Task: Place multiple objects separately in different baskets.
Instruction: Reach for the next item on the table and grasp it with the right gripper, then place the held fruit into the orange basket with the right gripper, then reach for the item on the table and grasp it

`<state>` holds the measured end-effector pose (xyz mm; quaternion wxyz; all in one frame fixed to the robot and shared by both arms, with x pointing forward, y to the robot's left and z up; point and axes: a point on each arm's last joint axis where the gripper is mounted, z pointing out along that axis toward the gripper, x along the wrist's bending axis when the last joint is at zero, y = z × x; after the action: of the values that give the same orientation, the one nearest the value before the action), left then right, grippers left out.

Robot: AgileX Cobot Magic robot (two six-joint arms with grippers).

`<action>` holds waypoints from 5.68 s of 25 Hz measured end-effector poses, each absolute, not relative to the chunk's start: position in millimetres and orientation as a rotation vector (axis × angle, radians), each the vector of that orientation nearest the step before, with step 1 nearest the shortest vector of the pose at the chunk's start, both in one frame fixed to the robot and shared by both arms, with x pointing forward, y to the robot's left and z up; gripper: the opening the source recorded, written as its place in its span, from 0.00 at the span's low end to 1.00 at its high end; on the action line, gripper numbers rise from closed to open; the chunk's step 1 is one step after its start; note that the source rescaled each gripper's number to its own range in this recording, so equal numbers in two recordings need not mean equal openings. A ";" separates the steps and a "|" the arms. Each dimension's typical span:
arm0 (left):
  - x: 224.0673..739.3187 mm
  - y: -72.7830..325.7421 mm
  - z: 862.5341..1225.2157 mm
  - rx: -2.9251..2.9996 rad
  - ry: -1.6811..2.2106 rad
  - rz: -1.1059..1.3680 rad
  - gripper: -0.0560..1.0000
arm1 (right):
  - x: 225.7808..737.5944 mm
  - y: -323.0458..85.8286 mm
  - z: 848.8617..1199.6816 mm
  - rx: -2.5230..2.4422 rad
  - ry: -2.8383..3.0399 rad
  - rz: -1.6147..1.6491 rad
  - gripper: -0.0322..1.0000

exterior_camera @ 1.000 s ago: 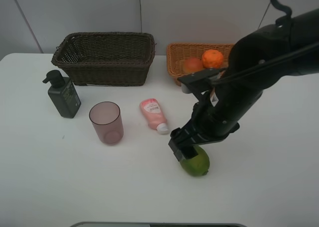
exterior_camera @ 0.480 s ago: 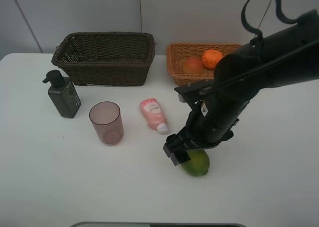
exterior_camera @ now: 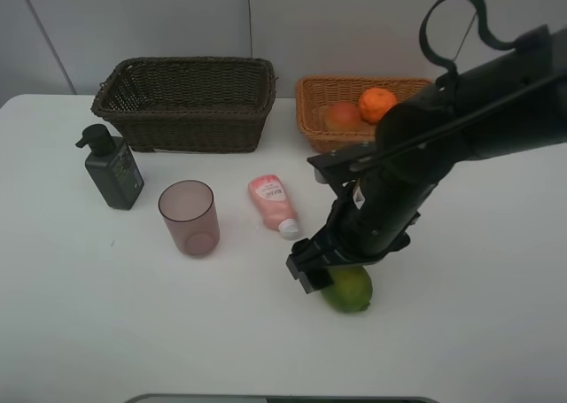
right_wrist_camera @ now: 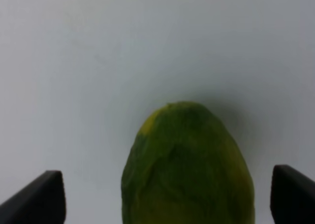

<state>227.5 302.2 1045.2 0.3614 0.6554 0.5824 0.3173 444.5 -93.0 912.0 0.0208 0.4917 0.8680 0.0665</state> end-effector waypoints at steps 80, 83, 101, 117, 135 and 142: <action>227.5 302.2 1045.2 1.689 1.500 0.817 0.99 | 537.1 -110.1 1006.8 1.690 2.460 0.268 0.04; 227.5 302.2 1045.2 1.689 1.500 0.817 0.99 | 555.1 -124.9 1021.5 1.731 2.385 0.292 0.04; 227.5 302.2 1045.2 1.689 1.500 0.817 0.99 | 663.3 -207.1 1013.4 1.750 2.018 0.393 0.04; 227.5 302.2 1045.2 1.689 1.500 0.817 0.99 | 689.1 -210.0 960.2 1.732 2.020 0.438 0.04; 227.5 302.2 1045.2 1.689 1.500 0.817 0.99 | 662.7 -214.9 1000.7 1.813 1.967 0.429 1.00; 227.5 302.2 1045.2 1.689 1.500 0.817 0.99 | 590.7 -228.3 1025.4 1.878 1.972 0.451 1.00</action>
<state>227.5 302.2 1045.2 0.3614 0.6554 0.5824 0.3173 590.7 -228.3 1025.4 0.1895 0.6681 0.7014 0.1605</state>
